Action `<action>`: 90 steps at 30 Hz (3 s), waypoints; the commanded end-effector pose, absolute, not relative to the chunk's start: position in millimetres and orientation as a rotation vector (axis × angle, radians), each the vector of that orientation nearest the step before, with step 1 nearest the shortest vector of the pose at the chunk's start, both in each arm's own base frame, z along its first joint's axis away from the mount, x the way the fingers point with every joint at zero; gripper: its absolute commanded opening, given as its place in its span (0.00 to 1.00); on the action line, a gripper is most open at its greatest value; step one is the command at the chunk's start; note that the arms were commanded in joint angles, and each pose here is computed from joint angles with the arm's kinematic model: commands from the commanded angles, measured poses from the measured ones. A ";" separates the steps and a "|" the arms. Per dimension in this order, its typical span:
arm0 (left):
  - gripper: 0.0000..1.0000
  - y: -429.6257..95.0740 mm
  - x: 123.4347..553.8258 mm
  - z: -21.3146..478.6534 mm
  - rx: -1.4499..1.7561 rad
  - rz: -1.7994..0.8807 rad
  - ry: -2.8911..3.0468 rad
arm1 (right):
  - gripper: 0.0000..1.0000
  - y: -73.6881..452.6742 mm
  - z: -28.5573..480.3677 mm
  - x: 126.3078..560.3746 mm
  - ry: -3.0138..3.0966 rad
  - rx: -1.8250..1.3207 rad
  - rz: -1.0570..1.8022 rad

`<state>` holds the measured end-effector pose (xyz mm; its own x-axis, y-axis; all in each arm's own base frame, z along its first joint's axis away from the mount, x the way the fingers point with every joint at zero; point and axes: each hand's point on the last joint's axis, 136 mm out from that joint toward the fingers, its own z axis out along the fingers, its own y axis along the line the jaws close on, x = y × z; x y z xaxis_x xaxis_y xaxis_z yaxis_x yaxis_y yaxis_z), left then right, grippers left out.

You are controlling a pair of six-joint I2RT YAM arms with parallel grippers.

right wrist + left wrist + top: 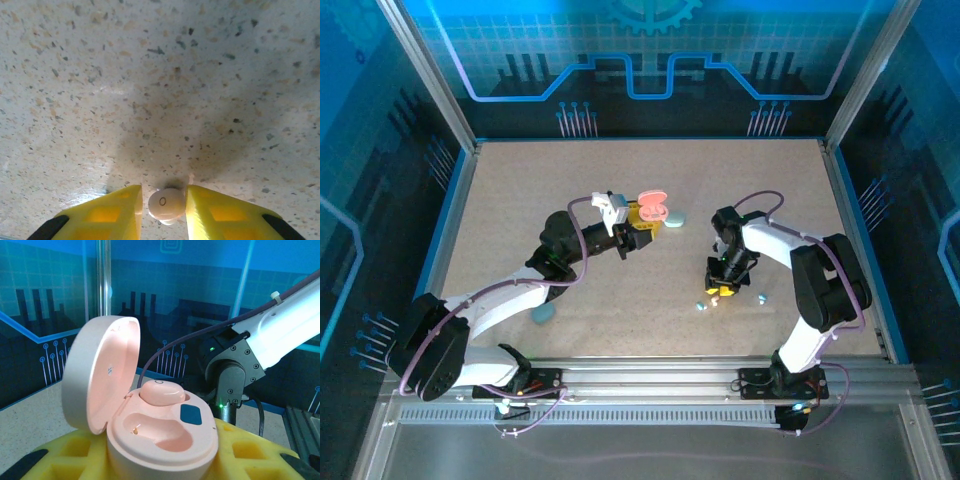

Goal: Insert wireless bluetooth earbuds into charging case

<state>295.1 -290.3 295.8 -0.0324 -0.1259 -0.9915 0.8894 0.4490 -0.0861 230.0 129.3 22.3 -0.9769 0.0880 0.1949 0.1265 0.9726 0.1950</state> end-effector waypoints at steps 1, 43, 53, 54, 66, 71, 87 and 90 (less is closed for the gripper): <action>0.33 -291.2 289.1 310.3 0.751 -0.957 1.305 | 0.31 126.3 21.8 221.2 -2.899 -0.148 -0.239; 0.33 -294.4 290.9 306.1 0.754 -0.962 1.312 | 0.26 140.3 14.6 223.4 -2.888 -0.128 -0.215; 0.33 -293.9 290.0 307.8 0.756 -0.961 1.311 | 0.25 136.2 10.9 219.3 -2.870 -0.088 -0.148; 0.33 -293.9 289.8 308.0 0.757 -0.960 1.309 | 0.25 136.1 10.8 218.5 -2.868 -0.085 -0.141; 0.33 -294.0 289.9 308.5 0.758 -0.959 1.308 | 0.28 129.7 10.2 216.8 -2.866 -0.035 -0.013; 0.33 -293.9 290.5 308.0 0.756 -0.958 1.309 | 0.29 126.8 12.4 217.4 -2.873 -0.025 0.029; 0.33 -293.6 290.9 306.2 0.753 -0.959 1.315 | 0.25 131.5 11.3 217.8 -2.873 0.003 0.019; 0.33 -293.7 290.3 306.7 0.753 -0.960 1.313 | 0.24 131.7 10.6 216.5 -2.868 0.003 0.017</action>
<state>293.4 -292.0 295.9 -0.0328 -0.1259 -0.9915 0.8919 0.4439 -0.0859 222.6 130.7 13.0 -0.9700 0.0145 0.2426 0.0173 0.9998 0.0093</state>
